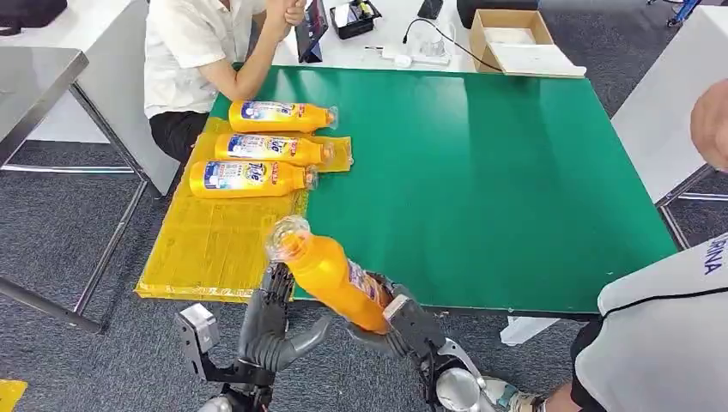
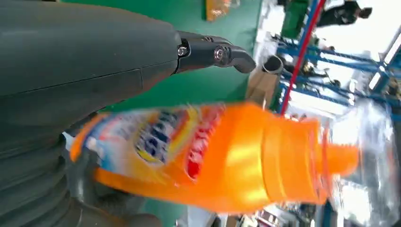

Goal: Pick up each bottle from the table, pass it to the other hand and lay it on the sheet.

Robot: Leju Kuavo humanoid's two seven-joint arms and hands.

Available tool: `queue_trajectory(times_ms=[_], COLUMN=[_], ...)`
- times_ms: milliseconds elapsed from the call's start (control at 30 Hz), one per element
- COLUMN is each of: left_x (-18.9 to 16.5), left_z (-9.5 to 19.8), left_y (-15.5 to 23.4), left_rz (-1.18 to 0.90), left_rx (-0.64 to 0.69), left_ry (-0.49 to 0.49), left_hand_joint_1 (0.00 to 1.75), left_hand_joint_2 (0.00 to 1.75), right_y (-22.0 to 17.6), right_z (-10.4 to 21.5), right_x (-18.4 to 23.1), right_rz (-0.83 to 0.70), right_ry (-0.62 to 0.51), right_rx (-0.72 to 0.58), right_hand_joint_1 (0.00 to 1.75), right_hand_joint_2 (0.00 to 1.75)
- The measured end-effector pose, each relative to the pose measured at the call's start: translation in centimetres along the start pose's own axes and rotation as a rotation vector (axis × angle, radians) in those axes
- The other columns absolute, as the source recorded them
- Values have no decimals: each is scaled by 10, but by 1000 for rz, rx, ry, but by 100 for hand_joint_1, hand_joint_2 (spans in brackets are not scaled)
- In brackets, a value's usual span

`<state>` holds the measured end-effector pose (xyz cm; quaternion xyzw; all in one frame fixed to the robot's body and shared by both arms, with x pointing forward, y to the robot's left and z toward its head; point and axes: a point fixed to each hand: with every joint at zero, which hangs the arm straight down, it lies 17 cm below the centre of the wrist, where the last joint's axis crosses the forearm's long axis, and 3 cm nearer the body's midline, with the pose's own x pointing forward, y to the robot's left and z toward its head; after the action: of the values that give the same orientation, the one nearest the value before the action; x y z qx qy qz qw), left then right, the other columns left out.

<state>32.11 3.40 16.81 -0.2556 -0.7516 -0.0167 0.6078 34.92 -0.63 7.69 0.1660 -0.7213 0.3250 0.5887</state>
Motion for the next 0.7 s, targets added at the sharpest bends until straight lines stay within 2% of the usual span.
queue_trajectory(times_ms=[700], left_x=[-10], left_z=[-1], left_y=[-5], left_rz=[8], left_rx=[-39], left_ry=[30], left_hand_joint_1=[0], left_hand_joint_2=[175], right_y=[15], right_z=[-4], right_x=[-21], right_rz=[22], right_ry=[48], right_rx=[73], right_hand_joint_1=[175], right_hand_joint_2=[175])
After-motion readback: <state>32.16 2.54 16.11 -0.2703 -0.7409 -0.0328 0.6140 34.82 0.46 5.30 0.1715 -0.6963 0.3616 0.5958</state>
